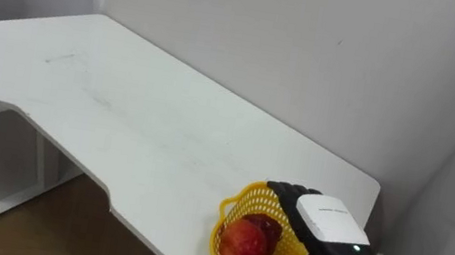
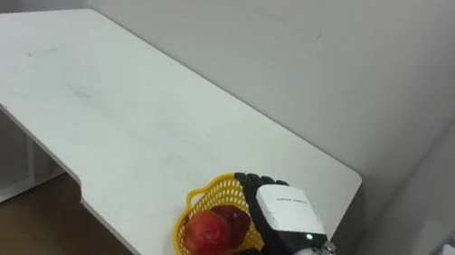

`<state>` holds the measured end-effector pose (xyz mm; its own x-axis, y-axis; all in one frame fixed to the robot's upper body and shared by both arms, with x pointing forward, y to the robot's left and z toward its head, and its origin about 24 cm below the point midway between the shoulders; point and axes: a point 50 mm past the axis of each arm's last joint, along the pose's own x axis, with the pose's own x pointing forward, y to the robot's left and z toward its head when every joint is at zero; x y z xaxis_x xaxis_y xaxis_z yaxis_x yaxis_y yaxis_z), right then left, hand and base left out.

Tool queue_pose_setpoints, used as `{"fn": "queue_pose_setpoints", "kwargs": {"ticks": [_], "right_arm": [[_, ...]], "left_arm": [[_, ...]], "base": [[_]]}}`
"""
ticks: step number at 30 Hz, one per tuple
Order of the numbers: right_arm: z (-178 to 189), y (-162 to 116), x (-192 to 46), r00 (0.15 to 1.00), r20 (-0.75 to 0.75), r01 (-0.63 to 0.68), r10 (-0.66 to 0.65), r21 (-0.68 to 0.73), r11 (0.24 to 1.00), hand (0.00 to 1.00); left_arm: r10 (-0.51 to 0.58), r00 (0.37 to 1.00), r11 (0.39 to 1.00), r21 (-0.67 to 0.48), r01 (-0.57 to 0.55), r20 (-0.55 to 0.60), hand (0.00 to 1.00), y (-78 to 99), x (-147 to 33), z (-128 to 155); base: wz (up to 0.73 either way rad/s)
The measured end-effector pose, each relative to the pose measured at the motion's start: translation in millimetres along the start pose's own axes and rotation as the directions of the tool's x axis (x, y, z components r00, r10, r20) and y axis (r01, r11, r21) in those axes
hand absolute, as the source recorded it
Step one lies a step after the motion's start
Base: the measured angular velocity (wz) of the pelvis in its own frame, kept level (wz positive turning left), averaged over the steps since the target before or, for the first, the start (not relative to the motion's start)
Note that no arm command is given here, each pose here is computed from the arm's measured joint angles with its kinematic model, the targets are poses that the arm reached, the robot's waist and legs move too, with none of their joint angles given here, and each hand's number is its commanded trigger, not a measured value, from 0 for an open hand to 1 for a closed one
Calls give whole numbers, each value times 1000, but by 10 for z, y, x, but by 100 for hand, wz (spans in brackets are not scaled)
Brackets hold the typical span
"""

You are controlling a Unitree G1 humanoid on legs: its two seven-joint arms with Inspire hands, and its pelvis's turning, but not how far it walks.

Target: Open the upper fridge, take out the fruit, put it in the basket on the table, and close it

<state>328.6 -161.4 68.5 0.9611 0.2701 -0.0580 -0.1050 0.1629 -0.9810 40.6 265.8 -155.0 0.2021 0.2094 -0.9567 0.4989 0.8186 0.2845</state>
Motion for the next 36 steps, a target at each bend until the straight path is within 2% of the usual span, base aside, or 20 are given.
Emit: {"fn": "queue_pose_setpoints", "kwargs": {"ticks": [8,13,20,28,36], "right_arm": [[15,-34,2,1000,5,14,-14,27,1000,0],[163,-269,-5,991,69,115,-118,47,992,0],[309,-426,-100,965,145,206,-217,87,975,0],[169,-618,-156,932,104,335,-347,114,935,0],[143,-677,-178,914,107,377,-391,130,917,0]], "left_arm": [[4,1000,1000,-13,-4,-5,0,9,-3,-21],[-8,1000,1000,-15,8,-22,0,-36,-18,-95],[-1,1000,1000,-19,1,-9,0,-39,-15,-53],[9,1000,1000,-7,-8,14,0,-34,-16,-13],[-2,1000,1000,-5,2,23,0,-34,-16,5]], "base": [[0],[0],[-7],[-1],[-5]]}}
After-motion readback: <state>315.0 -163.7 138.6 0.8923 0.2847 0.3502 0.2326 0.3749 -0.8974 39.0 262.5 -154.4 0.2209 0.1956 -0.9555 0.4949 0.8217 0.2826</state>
